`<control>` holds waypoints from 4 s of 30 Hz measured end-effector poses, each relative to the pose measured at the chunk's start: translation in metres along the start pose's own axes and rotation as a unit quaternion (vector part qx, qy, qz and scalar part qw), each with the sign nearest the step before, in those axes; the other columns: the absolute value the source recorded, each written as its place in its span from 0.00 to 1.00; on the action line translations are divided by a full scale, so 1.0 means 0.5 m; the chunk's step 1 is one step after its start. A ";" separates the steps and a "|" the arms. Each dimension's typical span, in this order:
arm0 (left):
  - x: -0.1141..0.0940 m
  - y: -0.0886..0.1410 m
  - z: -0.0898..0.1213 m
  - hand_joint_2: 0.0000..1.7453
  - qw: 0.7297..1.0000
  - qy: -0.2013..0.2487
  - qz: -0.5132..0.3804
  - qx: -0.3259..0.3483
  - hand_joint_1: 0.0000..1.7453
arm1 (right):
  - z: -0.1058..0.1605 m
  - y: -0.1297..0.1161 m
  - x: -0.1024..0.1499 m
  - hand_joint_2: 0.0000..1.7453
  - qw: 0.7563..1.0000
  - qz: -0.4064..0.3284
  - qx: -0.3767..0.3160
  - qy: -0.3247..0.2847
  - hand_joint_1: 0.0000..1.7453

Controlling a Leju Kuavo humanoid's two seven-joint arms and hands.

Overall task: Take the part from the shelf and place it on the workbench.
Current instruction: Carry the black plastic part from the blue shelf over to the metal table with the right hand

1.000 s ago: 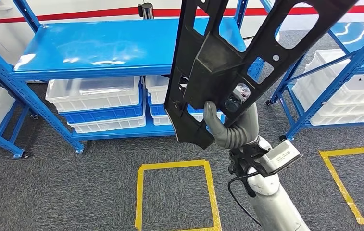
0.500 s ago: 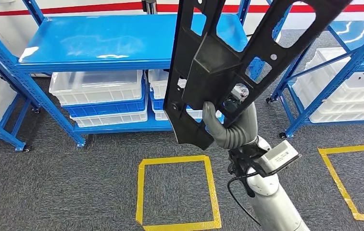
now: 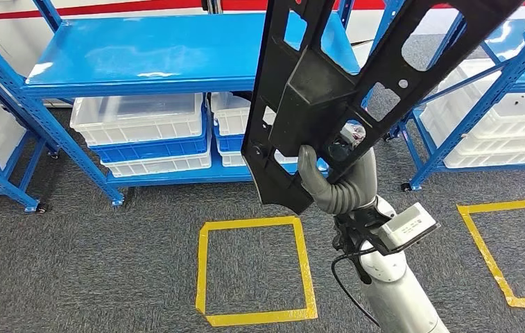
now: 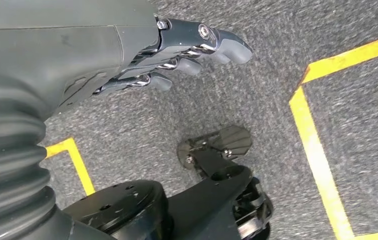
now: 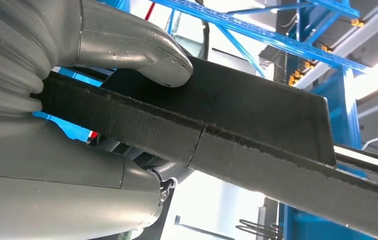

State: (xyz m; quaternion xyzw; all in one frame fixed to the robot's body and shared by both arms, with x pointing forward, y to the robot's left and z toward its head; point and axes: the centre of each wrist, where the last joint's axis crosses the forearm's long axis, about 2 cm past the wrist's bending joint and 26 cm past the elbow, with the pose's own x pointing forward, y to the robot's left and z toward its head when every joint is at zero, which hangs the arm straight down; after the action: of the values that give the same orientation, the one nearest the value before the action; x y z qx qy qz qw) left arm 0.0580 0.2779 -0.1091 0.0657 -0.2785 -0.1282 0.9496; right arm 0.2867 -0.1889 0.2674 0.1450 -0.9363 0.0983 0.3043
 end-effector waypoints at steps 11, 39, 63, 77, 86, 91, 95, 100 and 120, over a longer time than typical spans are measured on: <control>0.001 -0.001 0.000 1.00 1.000 0.000 0.001 -0.001 0.00 | -0.001 0.000 0.000 1.00 1.000 0.000 0.000 -0.001 1.00; 0.001 -0.002 0.000 1.00 1.000 0.000 -0.001 -0.001 0.00 | -0.001 0.001 0.002 1.00 1.000 0.000 -0.001 -0.002 1.00; 0.007 -0.008 -0.001 1.00 1.000 -0.006 0.005 0.001 0.00 | 0.001 0.001 0.001 1.00 1.000 0.006 0.001 -0.003 1.00; 0.004 -0.009 0.000 1.00 1.000 -0.002 0.001 0.005 0.00 | 0.008 0.004 0.000 1.00 1.000 0.010 0.001 0.001 1.00; 0.004 -0.009 0.000 1.00 1.000 0.000 -0.004 0.006 0.00 | 0.008 0.004 0.000 1.00 1.000 0.012 0.002 0.001 1.00; 0.004 -0.008 0.000 1.00 1.000 0.001 -0.006 0.009 0.00 | 0.009 0.004 -0.001 1.00 1.000 0.015 0.005 0.001 1.00; 0.005 -0.009 0.000 1.00 1.000 0.001 -0.007 0.009 0.00 | 0.009 0.004 -0.001 1.00 1.000 0.015 0.005 0.001 1.00; 0.005 -0.008 0.000 1.00 1.000 0.001 -0.007 0.010 0.00 | 0.009 0.004 -0.002 1.00 1.000 0.018 0.007 0.001 1.00; 0.003 -0.006 0.000 1.00 1.000 -0.003 -0.006 0.012 0.00 | 0.021 0.002 -0.006 1.00 0.999 0.029 0.012 0.008 1.00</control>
State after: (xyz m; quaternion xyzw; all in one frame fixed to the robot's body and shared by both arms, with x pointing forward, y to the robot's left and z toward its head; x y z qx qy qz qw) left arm 0.0587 0.2745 -0.1088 0.0781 -0.2819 -0.1311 0.9472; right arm 0.2828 -0.1901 0.2572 0.1206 -0.9365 0.1191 0.3069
